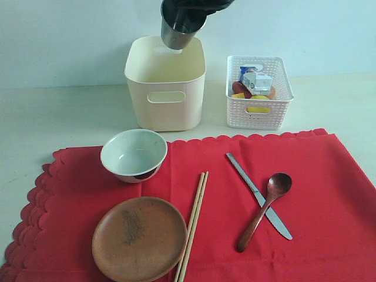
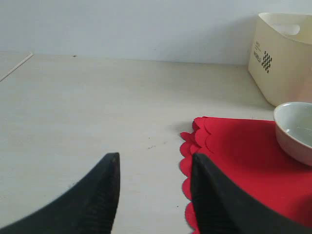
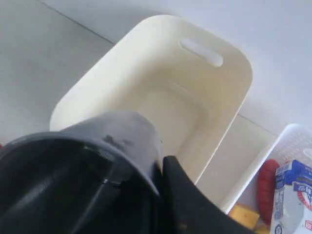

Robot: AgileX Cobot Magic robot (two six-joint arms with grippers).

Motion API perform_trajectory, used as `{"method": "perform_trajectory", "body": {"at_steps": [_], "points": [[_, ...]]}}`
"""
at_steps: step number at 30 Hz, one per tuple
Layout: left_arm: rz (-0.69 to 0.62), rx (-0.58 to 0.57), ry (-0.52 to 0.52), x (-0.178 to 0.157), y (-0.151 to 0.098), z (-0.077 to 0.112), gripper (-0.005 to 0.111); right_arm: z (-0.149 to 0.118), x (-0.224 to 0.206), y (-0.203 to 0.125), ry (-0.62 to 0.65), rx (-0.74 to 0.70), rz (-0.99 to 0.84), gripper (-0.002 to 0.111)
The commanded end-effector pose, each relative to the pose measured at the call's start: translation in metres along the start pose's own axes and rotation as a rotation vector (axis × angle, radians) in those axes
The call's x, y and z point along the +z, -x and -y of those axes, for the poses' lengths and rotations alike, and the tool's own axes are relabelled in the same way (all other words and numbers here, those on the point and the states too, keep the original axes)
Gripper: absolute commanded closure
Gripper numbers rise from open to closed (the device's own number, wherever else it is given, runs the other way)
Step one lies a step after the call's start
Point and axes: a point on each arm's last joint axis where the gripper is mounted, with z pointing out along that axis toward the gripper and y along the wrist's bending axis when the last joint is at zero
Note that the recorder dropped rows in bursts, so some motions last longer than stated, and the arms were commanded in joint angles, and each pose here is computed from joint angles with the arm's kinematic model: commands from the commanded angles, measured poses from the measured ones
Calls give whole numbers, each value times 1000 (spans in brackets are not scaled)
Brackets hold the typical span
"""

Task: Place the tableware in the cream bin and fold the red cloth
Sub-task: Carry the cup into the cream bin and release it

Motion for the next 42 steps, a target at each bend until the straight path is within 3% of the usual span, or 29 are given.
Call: {"method": "perform_trajectory", "body": {"at_steps": [1, 7, 13, 28, 30, 33, 37, 42], "points": [[10, -5, 1, 0, 0, 0, 61, 12, 33, 0, -29, 19, 10, 108], [10, -5, 1, 0, 0, 0, 61, 33, 80, -19, -30, 62, -29, 108], [10, -5, 1, 0, 0, 0, 61, 49, 95, -34, 22, 95, -52, 108], [10, -5, 1, 0, 0, 0, 61, 44, 121, -48, 86, 42, -57, 108], [10, -5, 1, 0, 0, 0, 61, 44, 122, -48, 86, 31, -57, 103], [10, -5, 1, 0, 0, 0, 61, 44, 123, -49, 83, 24, -55, 79], [10, -5, 1, 0, 0, 0, 61, 45, 123, -47, 74, 24, -34, 59], [10, -5, 1, 0, 0, 0, 61, 47, 106, -36, 64, 15, -12, 56]]}}
